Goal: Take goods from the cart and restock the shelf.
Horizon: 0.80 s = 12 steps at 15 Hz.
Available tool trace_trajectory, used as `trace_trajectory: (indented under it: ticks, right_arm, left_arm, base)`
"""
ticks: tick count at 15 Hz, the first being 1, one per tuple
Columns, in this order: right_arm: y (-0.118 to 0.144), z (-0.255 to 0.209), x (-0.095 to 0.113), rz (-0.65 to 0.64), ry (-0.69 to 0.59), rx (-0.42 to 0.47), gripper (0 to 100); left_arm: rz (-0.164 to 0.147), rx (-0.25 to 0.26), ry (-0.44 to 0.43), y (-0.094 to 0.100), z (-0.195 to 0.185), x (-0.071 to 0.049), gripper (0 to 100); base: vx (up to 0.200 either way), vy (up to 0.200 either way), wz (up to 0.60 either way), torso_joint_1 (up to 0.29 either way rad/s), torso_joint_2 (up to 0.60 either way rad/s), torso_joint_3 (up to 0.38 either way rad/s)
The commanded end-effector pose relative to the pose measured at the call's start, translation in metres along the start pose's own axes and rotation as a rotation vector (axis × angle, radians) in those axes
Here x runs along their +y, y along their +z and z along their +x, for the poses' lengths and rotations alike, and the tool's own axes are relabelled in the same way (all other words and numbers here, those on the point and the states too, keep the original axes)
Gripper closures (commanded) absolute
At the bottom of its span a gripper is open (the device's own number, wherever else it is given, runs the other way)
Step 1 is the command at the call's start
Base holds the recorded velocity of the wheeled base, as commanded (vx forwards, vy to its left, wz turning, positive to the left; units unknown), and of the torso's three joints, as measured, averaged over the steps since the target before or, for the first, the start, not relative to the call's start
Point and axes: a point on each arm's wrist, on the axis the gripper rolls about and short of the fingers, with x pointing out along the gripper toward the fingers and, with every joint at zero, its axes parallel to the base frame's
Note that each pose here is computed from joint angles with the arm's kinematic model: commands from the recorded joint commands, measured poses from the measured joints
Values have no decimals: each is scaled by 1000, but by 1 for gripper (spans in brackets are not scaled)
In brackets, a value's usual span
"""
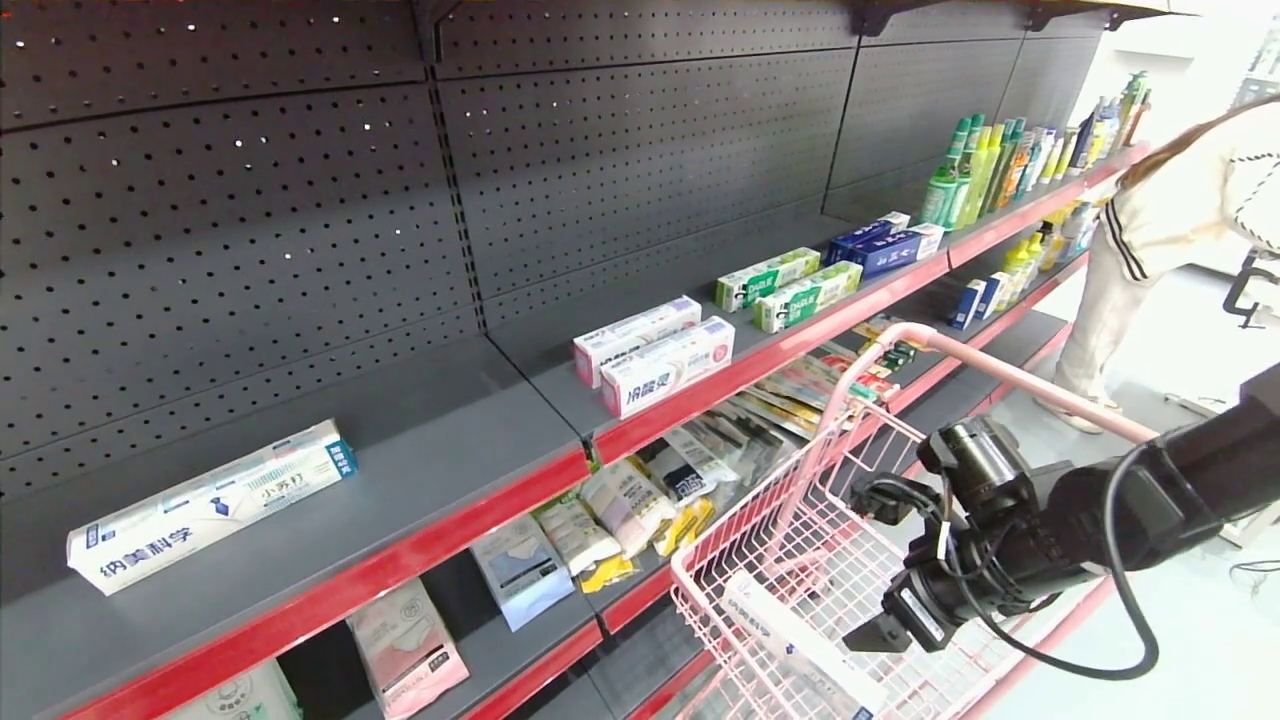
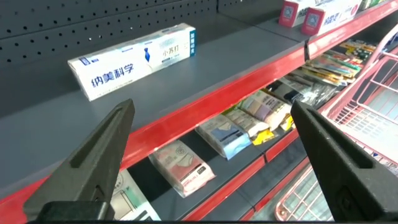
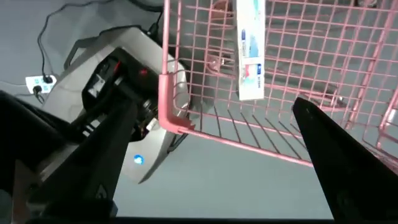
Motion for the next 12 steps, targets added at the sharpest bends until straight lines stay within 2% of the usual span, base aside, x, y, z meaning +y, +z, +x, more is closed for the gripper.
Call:
trace_trajectory:
  ticks: [1,8,12]
  right_arm:
    - [-3,13,5,-10,25,45,0]
    - [-4,33,6,-57,63,45,0]
    - [-5,38,-7,-57,33,14,0]
  left_arm:
    - [0,1,0,0,0,0,0]
    - [0,1,0,0,0,0,0]
    - [0,1,0,0,0,0,0]
  base:
    - [0,0,0,-163,334,178]
    - [0,0,0,-152,337,182]
    - [0,0,0,-162,351,196]
